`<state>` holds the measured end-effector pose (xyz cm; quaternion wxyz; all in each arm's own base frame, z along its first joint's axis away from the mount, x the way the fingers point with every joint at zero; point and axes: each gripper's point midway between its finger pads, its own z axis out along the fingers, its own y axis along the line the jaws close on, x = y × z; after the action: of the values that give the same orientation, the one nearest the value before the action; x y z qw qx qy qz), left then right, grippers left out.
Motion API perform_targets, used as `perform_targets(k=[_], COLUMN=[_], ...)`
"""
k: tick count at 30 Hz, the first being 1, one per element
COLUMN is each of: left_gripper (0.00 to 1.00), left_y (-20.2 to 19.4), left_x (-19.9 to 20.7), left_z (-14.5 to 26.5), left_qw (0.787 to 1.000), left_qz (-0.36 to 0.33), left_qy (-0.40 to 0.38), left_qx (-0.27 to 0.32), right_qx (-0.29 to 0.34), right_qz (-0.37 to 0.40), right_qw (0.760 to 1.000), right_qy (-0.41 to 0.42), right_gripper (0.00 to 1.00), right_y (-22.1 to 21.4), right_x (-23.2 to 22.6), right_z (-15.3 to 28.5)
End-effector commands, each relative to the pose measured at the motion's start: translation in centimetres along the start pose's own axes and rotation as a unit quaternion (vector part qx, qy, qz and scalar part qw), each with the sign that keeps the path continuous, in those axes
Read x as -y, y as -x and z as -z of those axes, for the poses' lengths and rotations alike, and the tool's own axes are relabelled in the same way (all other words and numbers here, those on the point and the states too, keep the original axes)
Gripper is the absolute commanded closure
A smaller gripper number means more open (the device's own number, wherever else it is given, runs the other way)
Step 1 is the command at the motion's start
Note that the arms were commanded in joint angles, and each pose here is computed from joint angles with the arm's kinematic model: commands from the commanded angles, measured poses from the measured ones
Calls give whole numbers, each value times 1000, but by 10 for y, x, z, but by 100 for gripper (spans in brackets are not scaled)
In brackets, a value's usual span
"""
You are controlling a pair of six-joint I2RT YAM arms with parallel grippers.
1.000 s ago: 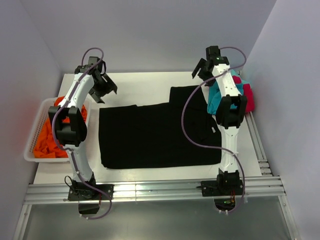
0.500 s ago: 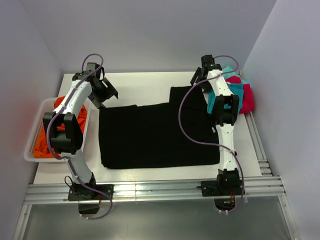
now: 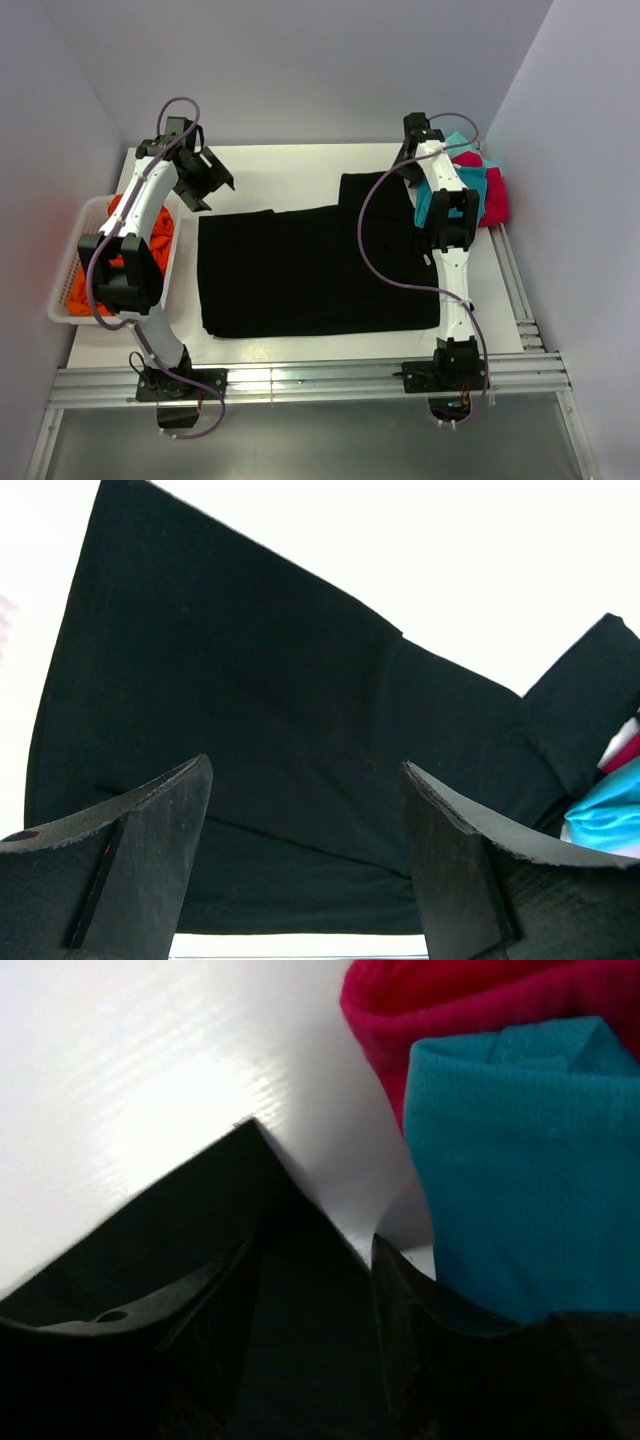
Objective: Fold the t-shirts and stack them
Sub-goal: Fold the tshirt
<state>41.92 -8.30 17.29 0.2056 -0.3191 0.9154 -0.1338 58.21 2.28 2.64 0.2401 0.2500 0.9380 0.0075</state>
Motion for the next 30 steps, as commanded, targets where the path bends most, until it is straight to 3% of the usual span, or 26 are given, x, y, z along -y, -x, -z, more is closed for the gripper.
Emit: perform_targets(k=[1,3,6,7,11,14,15,16,24,30], left_gripper=[19,19,19,19,19,19,19,19,18,17], left_y=[-6,-10,-13,-11,-17,-24,-28,-28,-28,7], left_x=[1,-2,-10,-11,-16,-16,-15,-14,-36,-62], left_z=[27,31,37,41,36,27,26,26,15,-29], left_qw=[1000,1000,1000,1000,1000,1000,1000,1000,1000,994], left_qz=[12,15,15,15,14,18,17,16,-7,-5], left_qy=[-18,-18,-10,-11,-12,-19,-23,-26,12,103], left_qx=[5,5,13,21,17,0,-8,-8,5,35], right_qx=[-23,-11,-28,-32,-18,-9,-5,1,-1,-3], right_qz=[38,38,51,65,84,97,100,103,109,109], right_qw=[997,997,996,994,992,990,989,987,984,985], right_qy=[-57,-66,-73,-85,-95,-105,-113,-123,-139,-136], right_gripper=[44,32,27,32,37,51,86,100,100,100], right_y=[-24,-21,-35,-41,-39,-38,-37,-36,-37,-38], right_x=[15,12,15,19,14,13,15,17,19,21], right_z=[3,12,8,3,3,5,6,8,11,24])
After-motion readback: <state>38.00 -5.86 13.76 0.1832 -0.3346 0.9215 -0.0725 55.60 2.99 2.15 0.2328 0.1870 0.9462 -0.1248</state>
